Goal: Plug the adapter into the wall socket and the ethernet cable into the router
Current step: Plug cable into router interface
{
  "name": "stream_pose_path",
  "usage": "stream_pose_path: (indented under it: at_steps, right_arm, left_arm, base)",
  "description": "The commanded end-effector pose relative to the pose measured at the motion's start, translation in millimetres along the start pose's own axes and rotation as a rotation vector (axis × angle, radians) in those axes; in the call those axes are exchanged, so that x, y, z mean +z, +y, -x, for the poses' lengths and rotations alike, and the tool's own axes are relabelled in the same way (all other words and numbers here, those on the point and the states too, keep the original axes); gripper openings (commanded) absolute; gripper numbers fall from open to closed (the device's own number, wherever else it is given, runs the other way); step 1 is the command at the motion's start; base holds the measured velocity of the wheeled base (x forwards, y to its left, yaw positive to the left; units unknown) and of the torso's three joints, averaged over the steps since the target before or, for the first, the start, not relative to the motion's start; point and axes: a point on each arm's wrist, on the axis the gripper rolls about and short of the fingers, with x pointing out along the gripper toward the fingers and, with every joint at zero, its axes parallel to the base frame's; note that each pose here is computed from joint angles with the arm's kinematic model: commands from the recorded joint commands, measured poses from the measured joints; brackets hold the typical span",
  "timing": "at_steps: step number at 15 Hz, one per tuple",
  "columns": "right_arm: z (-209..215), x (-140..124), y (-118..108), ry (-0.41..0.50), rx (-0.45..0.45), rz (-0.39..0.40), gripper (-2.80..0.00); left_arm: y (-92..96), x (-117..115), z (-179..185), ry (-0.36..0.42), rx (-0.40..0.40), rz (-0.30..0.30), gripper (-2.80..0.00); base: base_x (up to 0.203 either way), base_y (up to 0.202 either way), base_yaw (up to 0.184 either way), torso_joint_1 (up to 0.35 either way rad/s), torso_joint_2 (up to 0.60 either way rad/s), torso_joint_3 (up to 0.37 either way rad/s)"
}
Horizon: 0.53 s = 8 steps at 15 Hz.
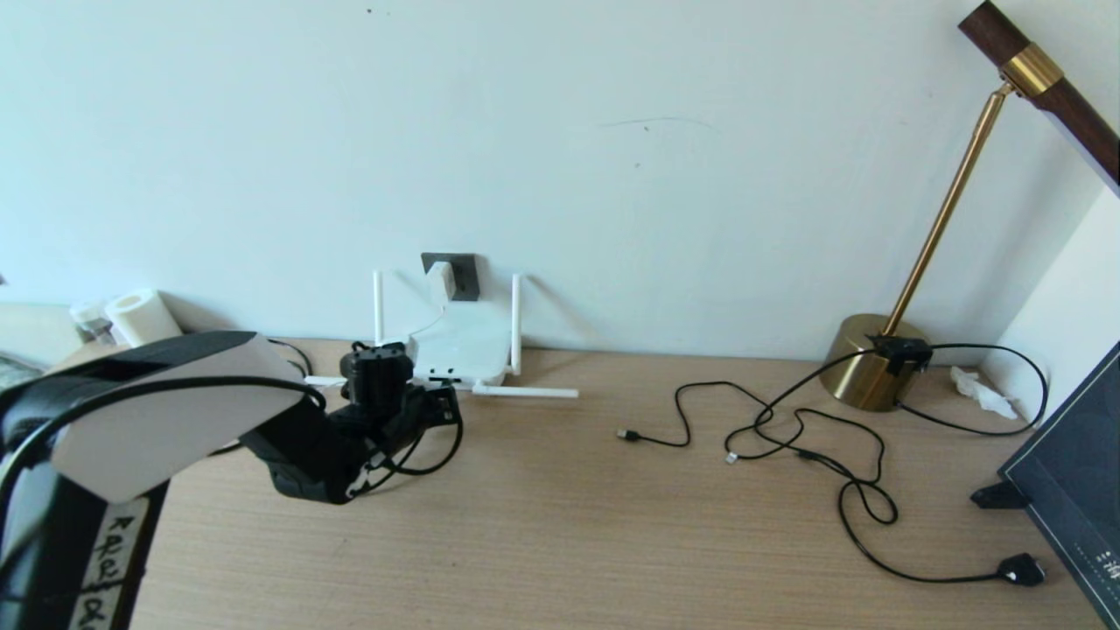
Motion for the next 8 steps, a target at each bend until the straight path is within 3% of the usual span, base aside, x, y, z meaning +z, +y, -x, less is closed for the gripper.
stream_pose_path:
  at_steps: [1, 8]
  right_arm:
    - [0.0, 0.0, 0.0, 0.0, 0.001, 0.0, 0.0]
    - [0.0, 0.0, 0.0, 0.0, 0.001, 0.0, 0.0]
  left_arm:
    - [-0.3, 3.1, 1.0, -0.014, -0.002, 0.003, -2.8]
    - [0.4, -1.7, -1.3, -0.002, 0.0, -0.006, -2.8]
  base:
    - [0.0, 0.0, 0.0, 0.0, 0.0, 0.0]
    - [0.0, 0.0, 0.0, 0.0, 0.0, 0.0]
